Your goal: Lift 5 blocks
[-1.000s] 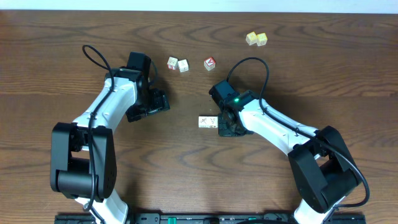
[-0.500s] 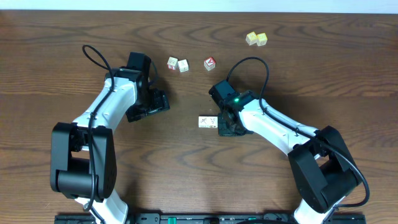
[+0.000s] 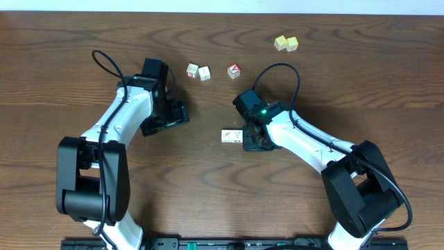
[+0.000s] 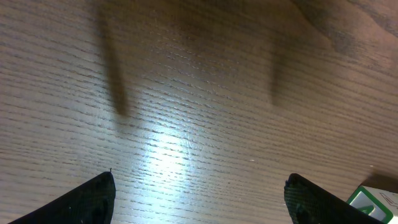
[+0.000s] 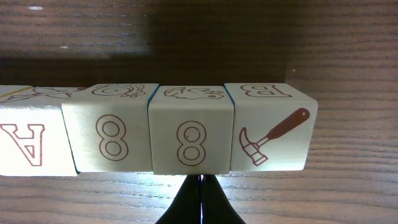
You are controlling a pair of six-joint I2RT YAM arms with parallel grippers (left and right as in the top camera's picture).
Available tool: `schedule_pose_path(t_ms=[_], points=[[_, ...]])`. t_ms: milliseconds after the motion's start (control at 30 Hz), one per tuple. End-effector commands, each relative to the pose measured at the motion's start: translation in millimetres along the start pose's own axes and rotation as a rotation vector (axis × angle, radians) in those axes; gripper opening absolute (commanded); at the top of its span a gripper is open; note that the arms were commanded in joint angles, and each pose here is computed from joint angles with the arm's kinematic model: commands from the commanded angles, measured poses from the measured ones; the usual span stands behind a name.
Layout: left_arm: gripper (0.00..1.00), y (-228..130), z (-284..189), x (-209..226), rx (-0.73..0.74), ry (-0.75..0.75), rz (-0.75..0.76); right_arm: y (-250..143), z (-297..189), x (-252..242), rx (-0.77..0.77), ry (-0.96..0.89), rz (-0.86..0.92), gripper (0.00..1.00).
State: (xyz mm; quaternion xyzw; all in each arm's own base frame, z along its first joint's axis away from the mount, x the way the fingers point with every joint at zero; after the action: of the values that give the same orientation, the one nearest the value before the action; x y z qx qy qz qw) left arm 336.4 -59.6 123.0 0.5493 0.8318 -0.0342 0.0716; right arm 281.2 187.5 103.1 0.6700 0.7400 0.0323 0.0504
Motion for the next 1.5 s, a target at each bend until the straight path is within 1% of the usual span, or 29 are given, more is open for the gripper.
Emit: schedule_pose_path(t_ms=[0,833,933,1067,1200,1267,1300,1400,1467], points=[[0.87,-1.6,3.7,1.7,0.01,0.013,0.013,-0.8,-1.0,-0.5,-0.015,-0.019,-0.004,0.01],[0.87,-1.6,3.7,1.7,0.01,0.013,0.013,-2.0,-2.6,0.7,-0.003,0.0,-0.012,0.01],[0.87,-1.6,3.7,1.7,0.01,0.013,0.013,-0.9,-10.9,3.4,0.001,0.051,-0.036,0.01],[0.87,-1.6,3.7,1.7,0.01,0.013,0.013,6.2,-32.3,-2.4,-0.023,0.066,-0.031,0.01],[0.87,-1.6,3.7,1.7,0.01,0.013,0.013,17.2,-56.7,-22.1,-0.068,0.079,0.003,0.02],[0.87,-1.6,3.7,1.7,0.01,0.013,0.013,21.9,-64.9,-40.4,-0.084,0.077,0.046,0.08],[0.87,-1.6,3.7,1.7,0.01,0.013,0.013,24.2,-67.0,-51.8,-0.085,0.071,0.07,0.09],[0.87,-1.6,3.7,1.7,0.01,0.013,0.013,29.7,-65.7,-85.6,-0.067,0.051,0.145,0.08],[0.87,-1.6,3.7,1.7,0.01,0.013,0.013,30.5,-60.1,-101.8,-0.041,0.064,0.191,0.04]])
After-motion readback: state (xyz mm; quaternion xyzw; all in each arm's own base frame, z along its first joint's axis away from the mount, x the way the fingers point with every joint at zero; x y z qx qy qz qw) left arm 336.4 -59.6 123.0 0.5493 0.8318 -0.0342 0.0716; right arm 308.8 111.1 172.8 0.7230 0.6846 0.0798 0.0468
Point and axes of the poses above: each gripper's point midway between its finger pads, its own z axis out along the fingers, its own x axis along the line the jaws close on, y = z × x, the point moved 9 cm from there along -z, back along the fingers, and after that the axes turned 6 degrees about -z, right-handed, at the moved point
